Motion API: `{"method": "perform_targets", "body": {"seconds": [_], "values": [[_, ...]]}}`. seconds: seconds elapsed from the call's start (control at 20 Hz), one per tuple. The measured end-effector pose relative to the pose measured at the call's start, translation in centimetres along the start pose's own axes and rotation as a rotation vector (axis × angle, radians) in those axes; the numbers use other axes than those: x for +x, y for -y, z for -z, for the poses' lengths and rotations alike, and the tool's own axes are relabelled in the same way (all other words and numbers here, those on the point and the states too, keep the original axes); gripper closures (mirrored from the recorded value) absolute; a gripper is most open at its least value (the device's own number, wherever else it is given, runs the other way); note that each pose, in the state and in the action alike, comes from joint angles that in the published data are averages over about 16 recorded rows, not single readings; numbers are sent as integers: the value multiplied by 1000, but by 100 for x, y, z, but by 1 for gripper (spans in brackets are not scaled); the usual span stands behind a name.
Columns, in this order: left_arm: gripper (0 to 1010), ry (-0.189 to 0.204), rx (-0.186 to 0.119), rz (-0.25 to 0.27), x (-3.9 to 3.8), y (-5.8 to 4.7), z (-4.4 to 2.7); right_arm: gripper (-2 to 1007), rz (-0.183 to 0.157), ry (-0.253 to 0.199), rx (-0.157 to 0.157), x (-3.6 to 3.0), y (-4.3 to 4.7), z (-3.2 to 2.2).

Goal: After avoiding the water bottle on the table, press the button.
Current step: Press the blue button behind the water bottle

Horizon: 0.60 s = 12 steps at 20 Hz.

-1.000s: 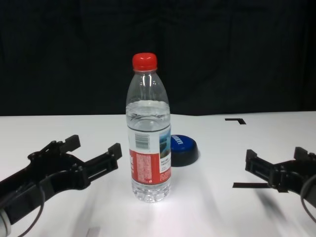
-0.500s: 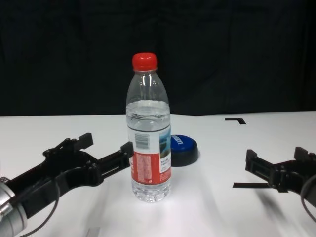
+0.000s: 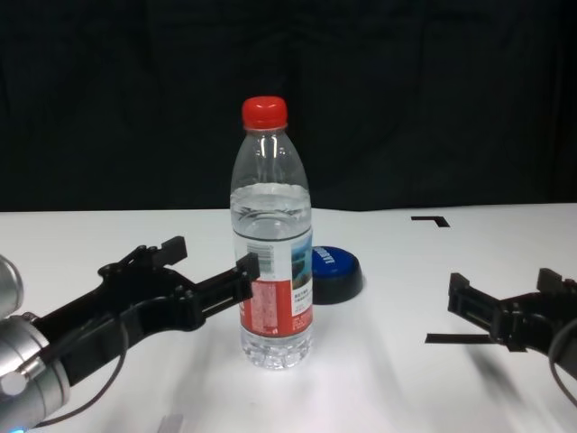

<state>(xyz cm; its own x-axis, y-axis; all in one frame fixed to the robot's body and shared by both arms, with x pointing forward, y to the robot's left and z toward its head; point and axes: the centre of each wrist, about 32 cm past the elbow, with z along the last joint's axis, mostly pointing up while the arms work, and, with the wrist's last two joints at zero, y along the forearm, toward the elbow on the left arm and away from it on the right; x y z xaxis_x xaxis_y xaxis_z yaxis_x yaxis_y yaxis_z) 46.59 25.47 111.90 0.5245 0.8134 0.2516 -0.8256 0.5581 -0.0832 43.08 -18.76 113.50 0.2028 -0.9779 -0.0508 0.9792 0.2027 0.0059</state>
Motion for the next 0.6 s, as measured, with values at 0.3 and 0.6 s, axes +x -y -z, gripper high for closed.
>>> {"method": "perform_targets", "body": {"seconds": [0.3,0.6], "values": [[7,-1,-5,11,1,64,3,2,0,0,0,0,0,0],[7,-1,-9,13,-11,103,4,2,0,0,0,0,0,0]]}}
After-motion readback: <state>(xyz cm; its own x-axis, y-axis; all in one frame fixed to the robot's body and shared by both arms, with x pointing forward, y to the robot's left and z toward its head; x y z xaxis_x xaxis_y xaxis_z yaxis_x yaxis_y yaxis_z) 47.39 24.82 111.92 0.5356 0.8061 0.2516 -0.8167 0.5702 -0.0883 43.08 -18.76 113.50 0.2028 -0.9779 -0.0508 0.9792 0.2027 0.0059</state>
